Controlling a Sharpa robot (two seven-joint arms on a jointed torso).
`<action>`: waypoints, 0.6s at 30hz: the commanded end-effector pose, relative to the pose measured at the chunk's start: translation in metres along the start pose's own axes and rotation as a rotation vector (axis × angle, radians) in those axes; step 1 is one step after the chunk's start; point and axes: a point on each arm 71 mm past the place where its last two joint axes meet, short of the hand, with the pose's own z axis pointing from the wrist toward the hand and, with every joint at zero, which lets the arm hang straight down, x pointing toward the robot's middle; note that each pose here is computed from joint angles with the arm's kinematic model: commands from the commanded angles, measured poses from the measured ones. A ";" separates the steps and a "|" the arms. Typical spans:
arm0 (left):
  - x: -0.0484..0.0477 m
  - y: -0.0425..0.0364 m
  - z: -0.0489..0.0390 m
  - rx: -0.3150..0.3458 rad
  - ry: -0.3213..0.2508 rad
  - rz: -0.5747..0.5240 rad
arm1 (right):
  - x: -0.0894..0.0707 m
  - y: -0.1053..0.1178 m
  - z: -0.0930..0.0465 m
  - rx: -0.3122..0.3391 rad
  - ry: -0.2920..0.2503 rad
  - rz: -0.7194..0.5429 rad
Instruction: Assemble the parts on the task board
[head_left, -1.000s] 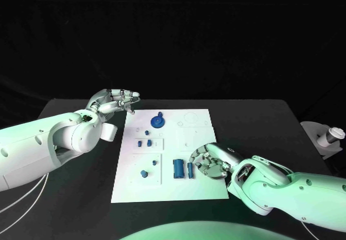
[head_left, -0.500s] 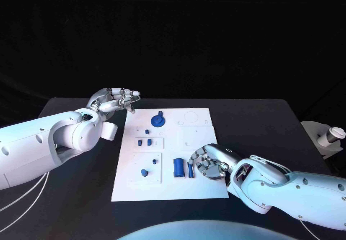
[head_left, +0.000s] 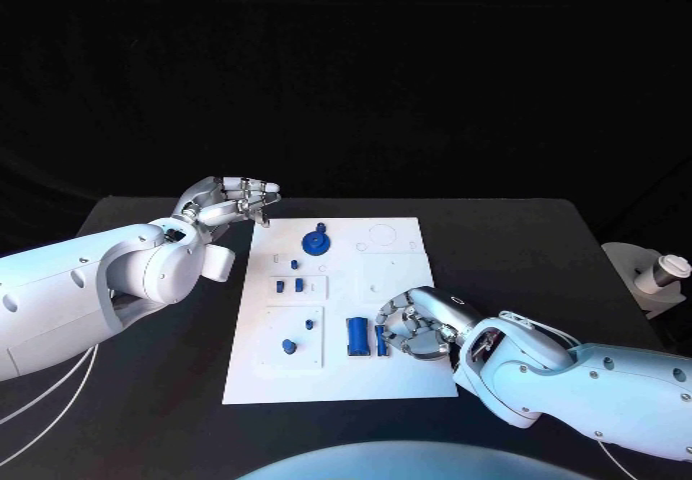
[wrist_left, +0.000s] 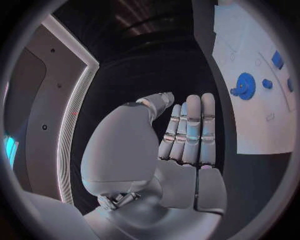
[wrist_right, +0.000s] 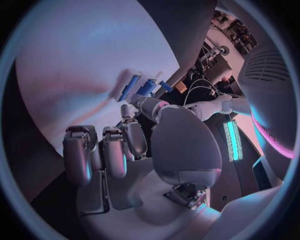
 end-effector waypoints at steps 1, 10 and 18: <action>0.0019 -0.0011 0.0002 0.008 0.014 -0.003 | -0.004 0.002 0.000 -0.022 -0.068 0.004; 0.0013 -0.0007 0.0011 0.013 0.014 -0.005 | -0.018 -0.003 -0.002 -0.058 -0.150 0.164; -0.0006 0.0031 0.0066 0.038 -0.010 -0.032 | -0.061 -0.033 0.023 -0.038 -0.230 0.392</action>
